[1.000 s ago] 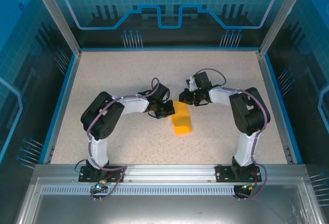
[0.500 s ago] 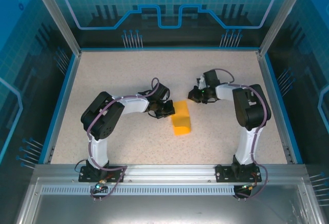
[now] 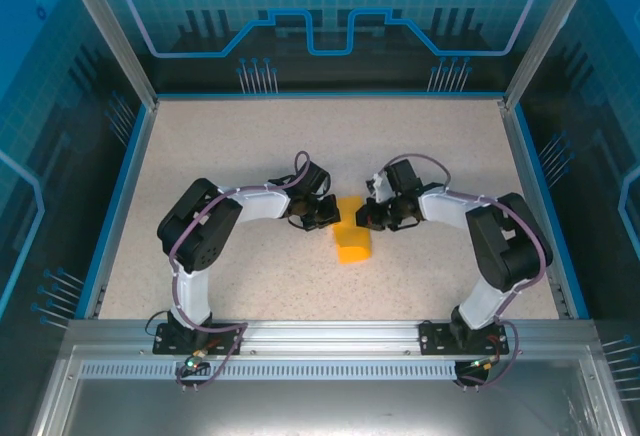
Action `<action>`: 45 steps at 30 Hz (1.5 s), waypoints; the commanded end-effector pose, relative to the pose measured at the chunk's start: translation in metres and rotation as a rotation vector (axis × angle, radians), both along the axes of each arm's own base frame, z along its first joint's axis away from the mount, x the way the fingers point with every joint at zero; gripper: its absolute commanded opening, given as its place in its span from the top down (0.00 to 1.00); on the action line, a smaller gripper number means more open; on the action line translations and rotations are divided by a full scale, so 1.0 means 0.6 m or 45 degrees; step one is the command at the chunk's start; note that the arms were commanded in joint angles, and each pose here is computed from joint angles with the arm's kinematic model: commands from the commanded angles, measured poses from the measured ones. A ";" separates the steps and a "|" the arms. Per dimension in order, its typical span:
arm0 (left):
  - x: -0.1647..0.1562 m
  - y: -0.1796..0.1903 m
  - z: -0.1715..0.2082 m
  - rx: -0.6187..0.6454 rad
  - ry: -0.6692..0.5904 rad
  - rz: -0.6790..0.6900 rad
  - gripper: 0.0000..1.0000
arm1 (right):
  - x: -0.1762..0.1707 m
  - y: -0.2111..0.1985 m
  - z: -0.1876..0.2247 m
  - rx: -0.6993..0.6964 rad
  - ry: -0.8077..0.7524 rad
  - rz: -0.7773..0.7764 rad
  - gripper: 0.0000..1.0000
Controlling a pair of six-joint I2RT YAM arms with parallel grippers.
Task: Fold a paper plane with a square sheet of paper (pick it up from the middle)
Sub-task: Fold the square sheet of paper in half at the center of the table.
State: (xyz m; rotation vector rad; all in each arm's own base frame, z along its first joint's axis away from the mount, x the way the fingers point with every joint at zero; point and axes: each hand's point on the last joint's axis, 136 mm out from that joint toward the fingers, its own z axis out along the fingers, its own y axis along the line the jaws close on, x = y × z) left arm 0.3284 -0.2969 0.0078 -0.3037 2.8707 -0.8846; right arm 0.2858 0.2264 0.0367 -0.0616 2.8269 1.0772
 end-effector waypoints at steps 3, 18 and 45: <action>-0.116 0.119 -0.131 0.437 0.352 0.020 1.00 | -0.024 -0.002 -0.027 -0.006 0.104 0.014 0.96; -0.117 0.122 -0.135 0.445 0.355 0.022 1.00 | -0.068 -0.031 -0.051 -0.047 0.170 0.000 0.96; -0.125 0.136 -0.146 0.489 0.374 0.054 1.00 | -0.131 -0.074 -0.084 -0.106 0.305 -0.127 0.95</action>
